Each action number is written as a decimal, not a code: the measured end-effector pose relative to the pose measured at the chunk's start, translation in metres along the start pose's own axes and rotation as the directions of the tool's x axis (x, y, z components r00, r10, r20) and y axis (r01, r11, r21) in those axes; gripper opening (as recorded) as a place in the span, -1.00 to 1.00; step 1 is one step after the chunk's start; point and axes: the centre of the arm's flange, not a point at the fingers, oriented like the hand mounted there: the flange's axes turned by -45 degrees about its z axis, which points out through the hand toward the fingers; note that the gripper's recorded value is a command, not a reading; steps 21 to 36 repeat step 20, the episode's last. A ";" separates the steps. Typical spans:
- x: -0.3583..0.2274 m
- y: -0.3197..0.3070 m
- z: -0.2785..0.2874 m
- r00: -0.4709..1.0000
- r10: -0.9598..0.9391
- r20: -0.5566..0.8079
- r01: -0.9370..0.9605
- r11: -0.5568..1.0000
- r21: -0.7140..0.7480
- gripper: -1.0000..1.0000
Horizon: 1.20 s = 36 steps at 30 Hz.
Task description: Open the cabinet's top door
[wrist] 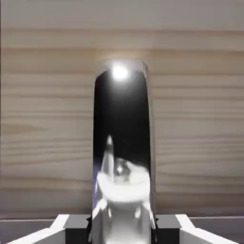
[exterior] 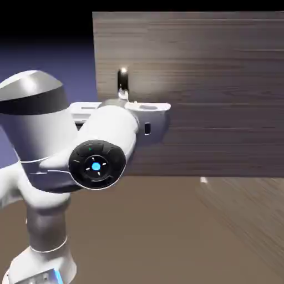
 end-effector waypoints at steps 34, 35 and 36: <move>0.000 0.070 -0.147 1.000 0.000 0.000 0.000 0.951 0.310 -1.00; 0.000 0.070 -0.147 1.000 0.000 0.000 0.000 0.951 0.310 -1.00; 0.000 0.070 -0.147 1.000 0.000 0.000 0.000 0.951 0.310 -1.00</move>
